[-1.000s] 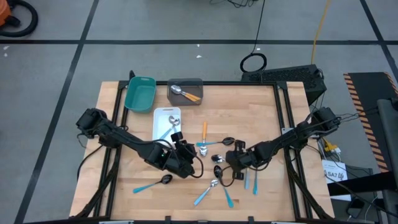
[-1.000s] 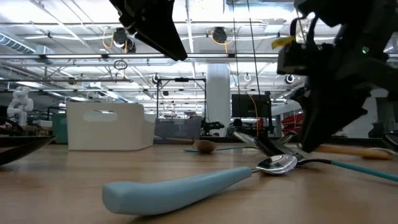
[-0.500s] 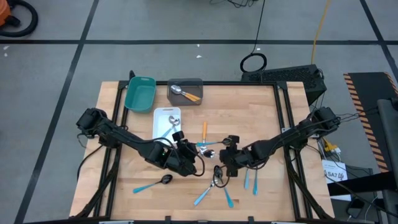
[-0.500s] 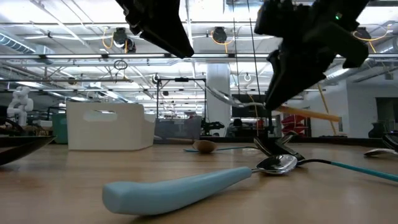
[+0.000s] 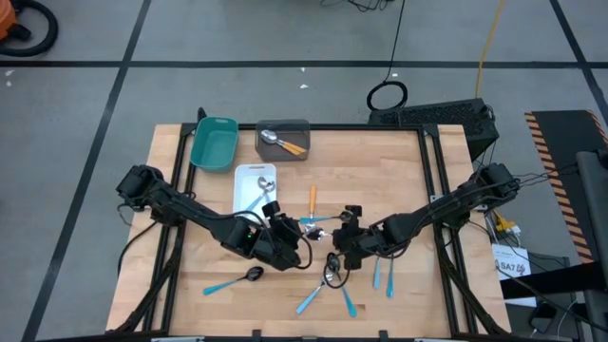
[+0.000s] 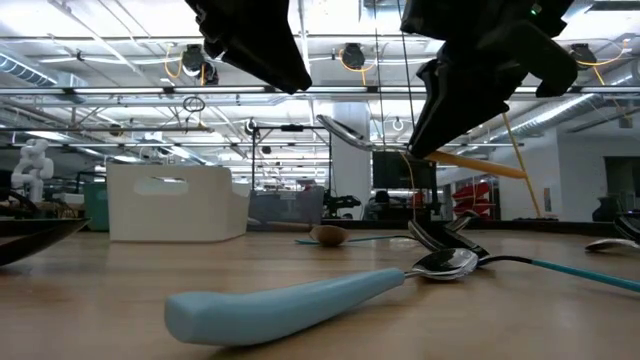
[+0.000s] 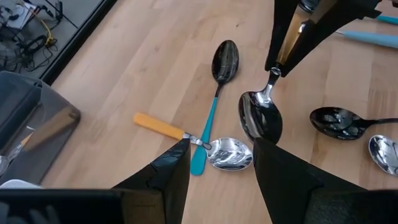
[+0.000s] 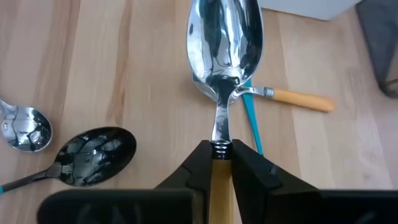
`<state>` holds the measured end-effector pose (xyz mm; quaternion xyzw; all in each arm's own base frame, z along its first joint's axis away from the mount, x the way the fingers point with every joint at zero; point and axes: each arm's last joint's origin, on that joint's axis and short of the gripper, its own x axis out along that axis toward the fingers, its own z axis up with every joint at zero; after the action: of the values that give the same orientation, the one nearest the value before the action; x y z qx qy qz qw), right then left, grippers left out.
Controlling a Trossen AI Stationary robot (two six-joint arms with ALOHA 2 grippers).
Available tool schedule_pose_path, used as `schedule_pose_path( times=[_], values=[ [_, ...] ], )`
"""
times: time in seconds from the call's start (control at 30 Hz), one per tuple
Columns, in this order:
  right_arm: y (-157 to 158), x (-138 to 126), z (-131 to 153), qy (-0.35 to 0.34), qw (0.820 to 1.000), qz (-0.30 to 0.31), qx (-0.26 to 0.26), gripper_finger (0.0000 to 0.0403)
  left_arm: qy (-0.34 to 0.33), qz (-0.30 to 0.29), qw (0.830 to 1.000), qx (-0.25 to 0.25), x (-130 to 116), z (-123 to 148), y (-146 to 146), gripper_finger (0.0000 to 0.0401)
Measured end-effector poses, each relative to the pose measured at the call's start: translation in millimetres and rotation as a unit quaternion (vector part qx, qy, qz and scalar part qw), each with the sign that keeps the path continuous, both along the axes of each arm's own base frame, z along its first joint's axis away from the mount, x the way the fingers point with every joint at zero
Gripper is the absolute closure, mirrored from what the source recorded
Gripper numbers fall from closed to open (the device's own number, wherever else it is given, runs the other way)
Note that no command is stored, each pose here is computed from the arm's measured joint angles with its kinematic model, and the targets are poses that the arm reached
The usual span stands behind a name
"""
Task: Sort silverware by color (type)
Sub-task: Put the right orange spoon into the black bin
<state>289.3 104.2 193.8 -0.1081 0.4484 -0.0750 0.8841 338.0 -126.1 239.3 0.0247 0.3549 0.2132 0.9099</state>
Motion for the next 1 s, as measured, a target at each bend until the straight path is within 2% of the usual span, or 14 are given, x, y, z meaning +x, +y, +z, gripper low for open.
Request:
schedule_pose_path(
  times=[0.57, 0.8, 1.0],
  values=[
    [-15.3, 4.8, 0.6, -0.001, 0.999, -0.016, -0.037, 0.0365, 0.02, -0.036, 0.999, 0.0, -10.2, -2.1, -18.8, 0.0226],
    [-41.8, 18.2, 11.8, -0.003, 0.998, -0.027, -0.059, 0.0366, 0.085, -0.044, 0.995, 0.025, -23.0, -8.4, -19.7, 0.0226],
    [-67.9, 30.3, 26.4, -0.011, 0.996, -0.036, -0.079, 0.0366, 0.135, -0.016, 0.99, 0.036, -36.5, -13.3, -17.0, 0.0226]
  ],
)
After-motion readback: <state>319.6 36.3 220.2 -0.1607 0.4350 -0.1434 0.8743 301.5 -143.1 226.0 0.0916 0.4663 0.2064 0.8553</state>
